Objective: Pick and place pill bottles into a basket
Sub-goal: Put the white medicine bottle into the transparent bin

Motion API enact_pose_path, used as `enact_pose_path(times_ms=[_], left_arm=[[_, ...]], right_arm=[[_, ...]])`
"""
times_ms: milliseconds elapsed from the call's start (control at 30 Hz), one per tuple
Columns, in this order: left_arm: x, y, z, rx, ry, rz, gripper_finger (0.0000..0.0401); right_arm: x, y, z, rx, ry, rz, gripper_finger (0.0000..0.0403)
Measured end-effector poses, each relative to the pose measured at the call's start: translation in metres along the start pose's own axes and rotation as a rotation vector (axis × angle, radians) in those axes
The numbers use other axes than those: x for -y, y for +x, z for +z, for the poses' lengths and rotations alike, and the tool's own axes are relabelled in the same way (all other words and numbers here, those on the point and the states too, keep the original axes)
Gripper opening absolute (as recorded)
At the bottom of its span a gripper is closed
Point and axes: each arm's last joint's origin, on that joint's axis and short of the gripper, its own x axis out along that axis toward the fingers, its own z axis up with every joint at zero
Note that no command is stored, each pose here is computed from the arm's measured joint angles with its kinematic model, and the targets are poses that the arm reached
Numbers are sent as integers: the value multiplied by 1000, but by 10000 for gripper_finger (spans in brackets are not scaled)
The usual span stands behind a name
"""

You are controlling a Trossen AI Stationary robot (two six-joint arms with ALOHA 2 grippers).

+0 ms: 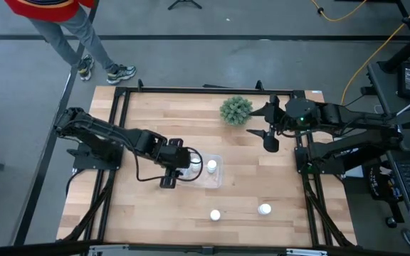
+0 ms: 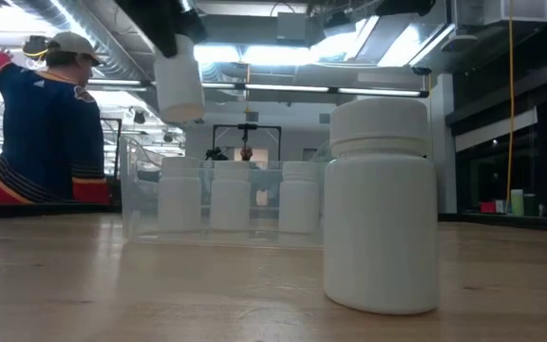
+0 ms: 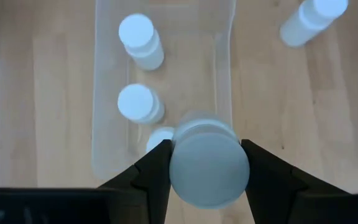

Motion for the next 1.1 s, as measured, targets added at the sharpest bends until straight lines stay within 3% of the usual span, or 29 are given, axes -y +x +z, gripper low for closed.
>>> enact_pose_path(times_ms=[400,1100], left_arm=[[-2,26,35,-47,86,-29,156],[1,62,8,-190,96,-55,156]], right_arm=[[0,-3,-4,-35,0,1,288],[1,-6,-5,-39,20,0,288]])
